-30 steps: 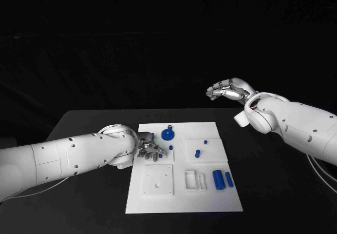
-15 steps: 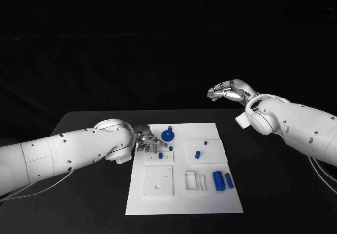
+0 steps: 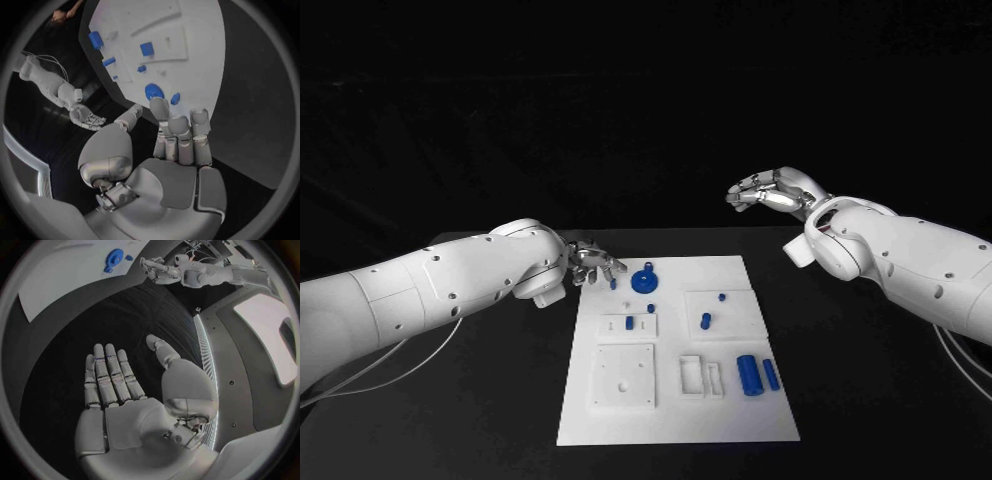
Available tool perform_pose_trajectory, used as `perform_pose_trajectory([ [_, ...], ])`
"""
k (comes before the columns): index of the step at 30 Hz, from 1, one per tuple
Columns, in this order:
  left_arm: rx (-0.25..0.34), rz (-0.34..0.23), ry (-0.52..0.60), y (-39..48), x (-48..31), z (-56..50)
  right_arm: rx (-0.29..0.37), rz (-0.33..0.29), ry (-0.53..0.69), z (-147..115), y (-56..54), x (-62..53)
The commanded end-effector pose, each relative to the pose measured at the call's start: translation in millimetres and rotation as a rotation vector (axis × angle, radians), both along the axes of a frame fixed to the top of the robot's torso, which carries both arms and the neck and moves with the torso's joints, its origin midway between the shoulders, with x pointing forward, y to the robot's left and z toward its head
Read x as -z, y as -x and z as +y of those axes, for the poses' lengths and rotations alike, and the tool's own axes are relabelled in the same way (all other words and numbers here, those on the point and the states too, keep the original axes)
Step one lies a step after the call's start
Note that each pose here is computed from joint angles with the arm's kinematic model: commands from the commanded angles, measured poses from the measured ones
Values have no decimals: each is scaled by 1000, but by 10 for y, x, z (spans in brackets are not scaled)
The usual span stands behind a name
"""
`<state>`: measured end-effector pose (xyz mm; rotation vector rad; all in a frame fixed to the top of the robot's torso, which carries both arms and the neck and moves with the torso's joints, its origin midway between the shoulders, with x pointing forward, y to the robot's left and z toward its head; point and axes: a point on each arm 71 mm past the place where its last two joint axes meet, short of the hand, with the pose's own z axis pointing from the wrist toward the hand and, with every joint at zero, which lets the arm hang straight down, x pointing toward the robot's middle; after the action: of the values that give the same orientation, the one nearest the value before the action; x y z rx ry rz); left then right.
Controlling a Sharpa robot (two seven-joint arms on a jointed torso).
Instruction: Assemble the parts on the task board
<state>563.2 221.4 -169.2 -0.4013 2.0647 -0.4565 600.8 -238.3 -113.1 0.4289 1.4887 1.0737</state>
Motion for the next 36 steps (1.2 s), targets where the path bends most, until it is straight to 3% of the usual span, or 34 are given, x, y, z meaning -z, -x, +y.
perform_pose_trajectory([
  [1, -11, -2, 42, -93, -57, 14, -14, -2, -4, 22, 3, 1],
  [7, -35, -43, -28, -228, -125, 85, -15, -2, -5, 30, 4, 2],
  [16, -17, -32, -83, -337, -134, 123, -15, -2, -5, 42, 6, 0],
  [26, 0, 9, -101, -413, -80, 80, -21, -4, -7, 72, 14, -5],
  [36, 6, 46, -112, -431, 17, 72, -26, -5, -8, 92, 19, -9],
])
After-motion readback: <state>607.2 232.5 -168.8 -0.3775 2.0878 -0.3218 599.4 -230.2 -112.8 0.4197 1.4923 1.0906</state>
